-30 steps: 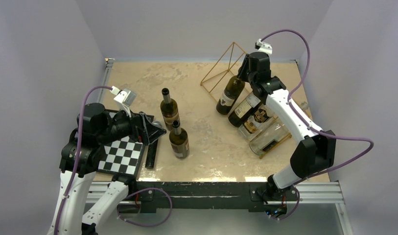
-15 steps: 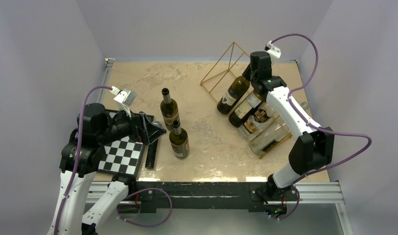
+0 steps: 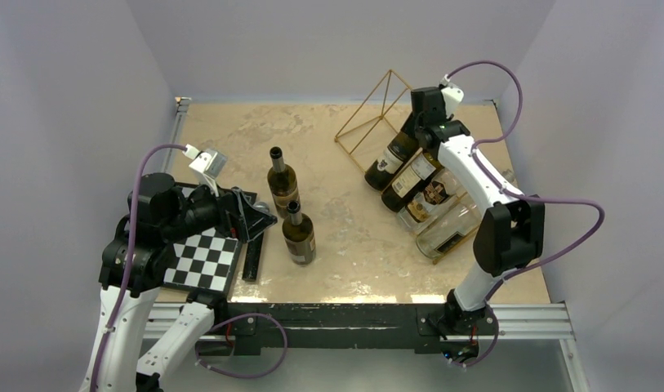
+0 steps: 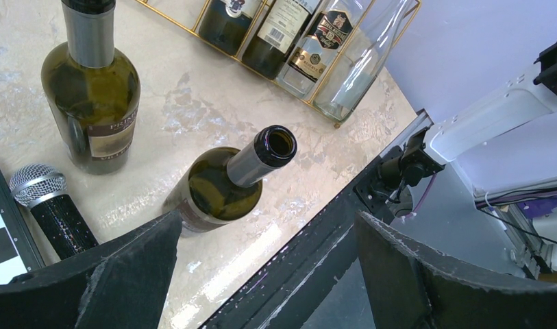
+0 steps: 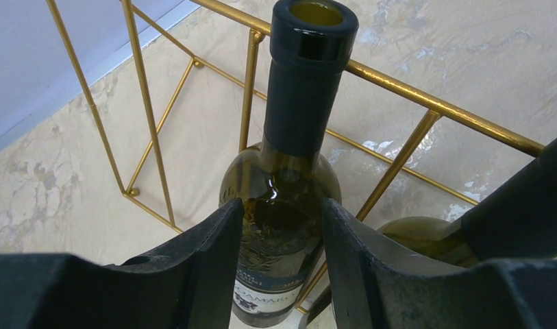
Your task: Put the wine bottle on the wine rack
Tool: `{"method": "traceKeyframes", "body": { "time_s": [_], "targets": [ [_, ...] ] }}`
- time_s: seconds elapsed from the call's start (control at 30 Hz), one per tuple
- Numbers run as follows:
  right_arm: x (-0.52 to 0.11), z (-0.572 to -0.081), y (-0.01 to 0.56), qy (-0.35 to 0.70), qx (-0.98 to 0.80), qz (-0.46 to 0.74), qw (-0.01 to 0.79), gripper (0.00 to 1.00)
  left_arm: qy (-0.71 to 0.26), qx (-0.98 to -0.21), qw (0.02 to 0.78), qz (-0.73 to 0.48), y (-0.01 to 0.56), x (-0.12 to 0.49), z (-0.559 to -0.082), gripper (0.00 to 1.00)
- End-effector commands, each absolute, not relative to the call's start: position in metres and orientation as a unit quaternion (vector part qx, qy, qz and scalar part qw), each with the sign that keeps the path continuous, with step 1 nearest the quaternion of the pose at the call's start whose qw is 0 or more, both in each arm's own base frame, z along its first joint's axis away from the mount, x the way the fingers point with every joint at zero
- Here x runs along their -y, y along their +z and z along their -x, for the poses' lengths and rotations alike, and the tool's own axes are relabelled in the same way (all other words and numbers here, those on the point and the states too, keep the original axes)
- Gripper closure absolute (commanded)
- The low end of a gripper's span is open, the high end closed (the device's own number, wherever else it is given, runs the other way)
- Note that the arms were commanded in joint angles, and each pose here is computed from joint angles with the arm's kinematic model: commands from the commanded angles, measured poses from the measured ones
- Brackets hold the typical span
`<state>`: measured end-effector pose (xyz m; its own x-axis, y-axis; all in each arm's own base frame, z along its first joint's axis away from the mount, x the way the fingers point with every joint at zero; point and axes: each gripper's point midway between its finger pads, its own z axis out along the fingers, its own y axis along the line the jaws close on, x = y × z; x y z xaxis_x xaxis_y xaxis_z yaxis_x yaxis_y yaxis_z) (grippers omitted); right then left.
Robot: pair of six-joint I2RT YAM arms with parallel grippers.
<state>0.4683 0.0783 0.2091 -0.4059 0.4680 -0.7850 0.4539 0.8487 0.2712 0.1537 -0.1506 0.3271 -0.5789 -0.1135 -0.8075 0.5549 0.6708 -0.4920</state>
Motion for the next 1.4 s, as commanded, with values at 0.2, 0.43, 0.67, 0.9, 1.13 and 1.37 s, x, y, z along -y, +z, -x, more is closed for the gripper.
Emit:
{"method": "traceKeyframes", "body": {
  "time_s": [0.2,0.43,0.67,0.9,1.13,1.37],
  "targets": [
    [-0.077,-0.463,0.228,0.021,-0.832,-0.284,0.475,0.46,-0.382,-0.794,0.45,-0.146,0.331,0.152,-0.156,0.01],
    [-0.084,-0.45,0.293,0.056,-0.819,-0.216,0.529,0.19,-0.387,-0.788,0.454,-0.153,0.336,0.153,-0.153,0.01],
    [-0.157,-0.392,0.347,0.216,-0.827,-0.001,0.519,0.01,-0.381,-0.783,0.466,-0.153,0.341,0.151,-0.153,0.01],
    [-0.243,-0.292,0.368,0.37,-0.762,0.237,0.476,0.01,-0.373,-0.786,0.471,-0.144,0.343,0.148,-0.153,0.01],
    [-0.316,-0.214,0.371,0.409,-0.675,0.393,0.471,0.01,-0.367,-0.79,0.472,-0.137,0.341,0.143,-0.146,0.01],
    [-0.352,-0.206,0.358,0.389,-0.654,0.372,0.532,0.02,-0.344,-0.79,0.491,-0.13,0.344,0.132,-0.134,0.01]
  ]
}}
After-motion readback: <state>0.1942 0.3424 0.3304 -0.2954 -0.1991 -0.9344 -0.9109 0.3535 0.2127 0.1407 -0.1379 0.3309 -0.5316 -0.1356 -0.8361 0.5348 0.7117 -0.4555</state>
